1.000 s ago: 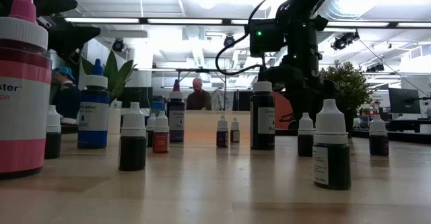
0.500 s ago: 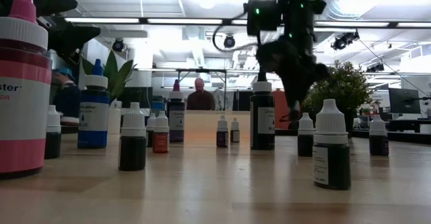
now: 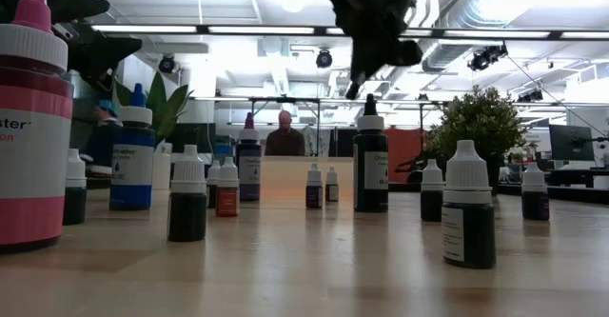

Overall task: Pick & Place food coloring
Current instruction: Put the small black food coloring bottle into the orange bin

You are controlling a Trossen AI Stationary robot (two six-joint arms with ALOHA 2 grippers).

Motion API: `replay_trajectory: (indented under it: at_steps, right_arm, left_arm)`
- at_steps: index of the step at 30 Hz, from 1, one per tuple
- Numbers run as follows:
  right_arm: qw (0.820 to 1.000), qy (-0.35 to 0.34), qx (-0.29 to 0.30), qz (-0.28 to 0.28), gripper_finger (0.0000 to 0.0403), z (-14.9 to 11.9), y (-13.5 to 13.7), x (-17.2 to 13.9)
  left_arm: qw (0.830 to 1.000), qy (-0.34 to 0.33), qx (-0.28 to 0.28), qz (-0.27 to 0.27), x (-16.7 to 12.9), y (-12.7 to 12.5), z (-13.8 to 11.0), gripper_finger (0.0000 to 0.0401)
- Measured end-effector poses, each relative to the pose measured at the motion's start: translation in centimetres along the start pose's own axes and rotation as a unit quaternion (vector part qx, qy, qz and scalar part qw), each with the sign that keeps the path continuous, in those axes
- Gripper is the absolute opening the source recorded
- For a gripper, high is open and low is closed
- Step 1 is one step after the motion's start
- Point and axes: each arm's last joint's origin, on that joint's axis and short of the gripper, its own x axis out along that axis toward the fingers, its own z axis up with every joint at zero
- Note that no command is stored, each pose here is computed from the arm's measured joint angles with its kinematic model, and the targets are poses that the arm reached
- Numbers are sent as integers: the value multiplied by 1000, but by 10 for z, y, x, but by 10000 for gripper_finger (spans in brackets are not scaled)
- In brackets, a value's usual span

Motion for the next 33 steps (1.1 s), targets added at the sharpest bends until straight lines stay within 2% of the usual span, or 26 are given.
replay_trajectory:
  at_steps: [5, 12, 22, 27, 33]
  right_arm:
    - [999, -46, -16, 11, 58, 16, 4, -22]
    - [995, -82, -51, -20, 61, 42, 6, -40]
    - [987, -9, -75, -145, 64, 91, -10, -31]
    - [981, 15, -100, -166, 58, 103, -14, -15]
    - [980, 57, -86, -172, 63, 99, -28, 7]
  left_arm:
    - [1000, 0, 0, 0, 0, 0, 0, 271]
    - [1000, 0, 0, 0, 0, 0, 0, 271]
    - [1000, 0, 0, 0, 0, 0, 0, 271]
    - [1000, 0, 0, 0, 0, 0, 0, 271]
    - [1000, 0, 0, 0, 0, 0, 0, 271]
